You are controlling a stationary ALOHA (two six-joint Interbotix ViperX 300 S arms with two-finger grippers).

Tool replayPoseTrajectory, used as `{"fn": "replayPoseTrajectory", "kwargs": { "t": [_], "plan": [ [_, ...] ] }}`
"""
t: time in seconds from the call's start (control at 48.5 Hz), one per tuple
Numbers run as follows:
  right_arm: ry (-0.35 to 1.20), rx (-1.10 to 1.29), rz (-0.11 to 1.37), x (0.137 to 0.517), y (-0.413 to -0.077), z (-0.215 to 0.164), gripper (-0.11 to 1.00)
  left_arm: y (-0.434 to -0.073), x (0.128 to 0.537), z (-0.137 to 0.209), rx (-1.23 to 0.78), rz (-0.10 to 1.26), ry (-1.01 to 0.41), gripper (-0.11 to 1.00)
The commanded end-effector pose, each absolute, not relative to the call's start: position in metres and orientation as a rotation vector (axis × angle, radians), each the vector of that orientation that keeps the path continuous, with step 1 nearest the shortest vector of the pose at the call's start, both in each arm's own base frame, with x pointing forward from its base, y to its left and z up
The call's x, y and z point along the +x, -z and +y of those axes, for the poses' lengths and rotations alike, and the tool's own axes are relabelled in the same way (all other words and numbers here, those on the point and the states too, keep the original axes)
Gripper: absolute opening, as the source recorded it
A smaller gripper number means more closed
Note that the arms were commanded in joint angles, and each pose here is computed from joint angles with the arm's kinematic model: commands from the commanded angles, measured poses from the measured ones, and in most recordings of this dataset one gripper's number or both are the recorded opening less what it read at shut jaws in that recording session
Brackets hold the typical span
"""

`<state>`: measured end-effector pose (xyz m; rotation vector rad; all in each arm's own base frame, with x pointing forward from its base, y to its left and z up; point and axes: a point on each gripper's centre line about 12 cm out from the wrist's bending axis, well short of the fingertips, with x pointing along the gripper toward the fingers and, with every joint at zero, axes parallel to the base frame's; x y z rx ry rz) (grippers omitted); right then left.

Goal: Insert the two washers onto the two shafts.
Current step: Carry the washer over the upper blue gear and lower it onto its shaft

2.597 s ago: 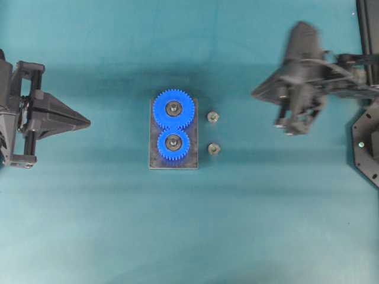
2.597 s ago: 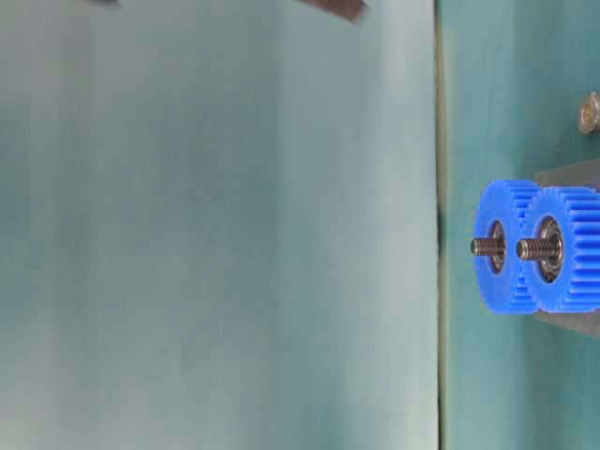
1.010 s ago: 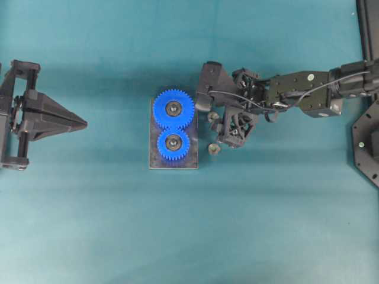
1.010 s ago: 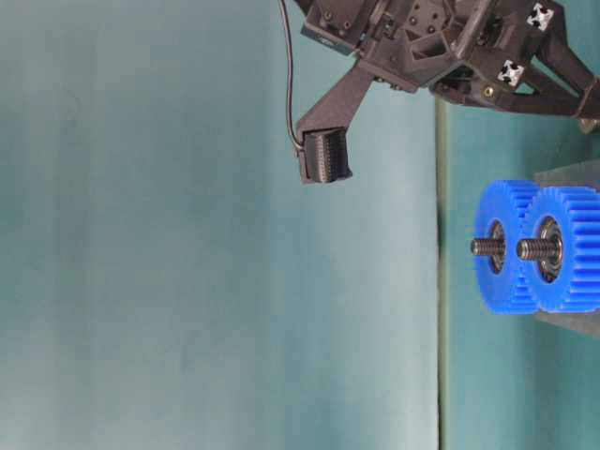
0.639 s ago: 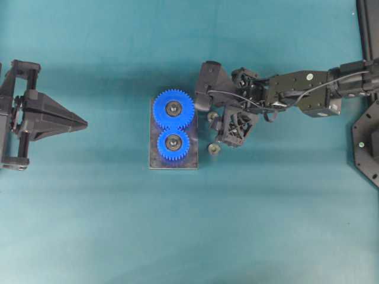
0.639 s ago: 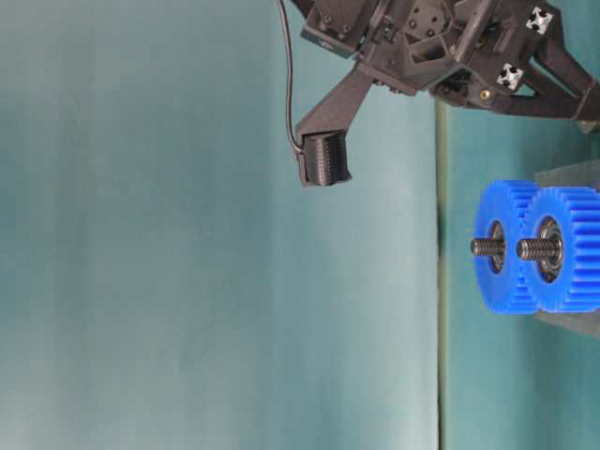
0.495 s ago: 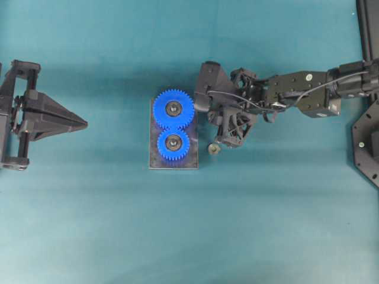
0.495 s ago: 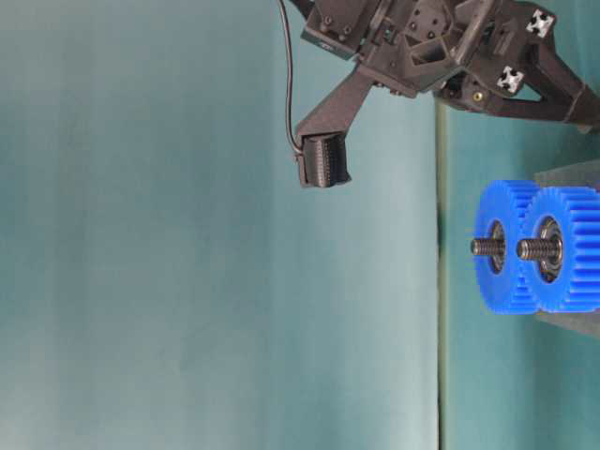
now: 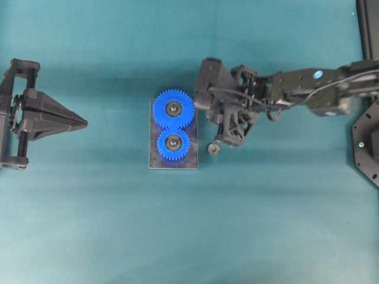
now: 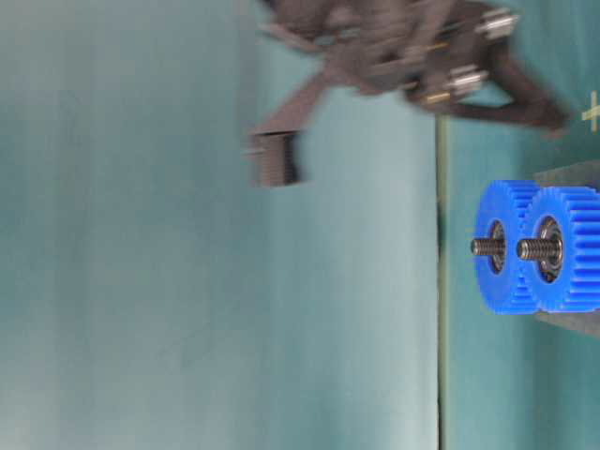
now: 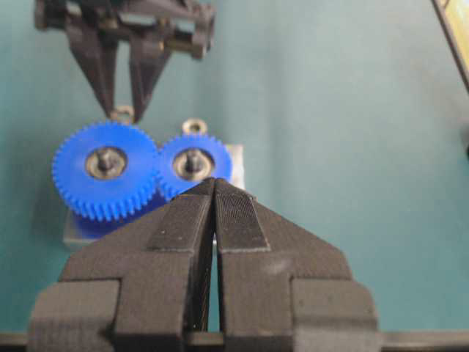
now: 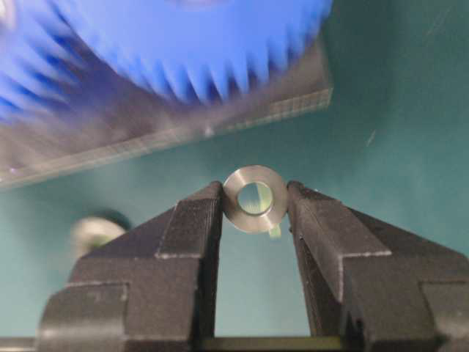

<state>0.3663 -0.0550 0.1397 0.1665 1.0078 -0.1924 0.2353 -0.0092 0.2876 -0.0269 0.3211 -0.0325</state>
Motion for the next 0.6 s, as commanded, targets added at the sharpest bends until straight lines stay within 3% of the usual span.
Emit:
{"fn": "replayPoseTrajectory", "kwargs": {
  "t": [0.0,0.309,0.577],
  "plan": [
    [0.18,0.157,0.947,0.376,-0.177,-0.052,0.31,-0.299,0.238,-0.01,-0.026,0.287,0.035,0.0],
    [0.156,0.137,0.951,0.404,-0.204,-0.046,0.31,-0.309,0.239,-0.01,-0.027,0.26,0.035,0.0],
    [0.152,0.096,0.96,0.426,-0.196,-0.05,0.31,-0.311,0.239,-0.01,-0.028,0.255,0.037,0.0]
  ]
}}
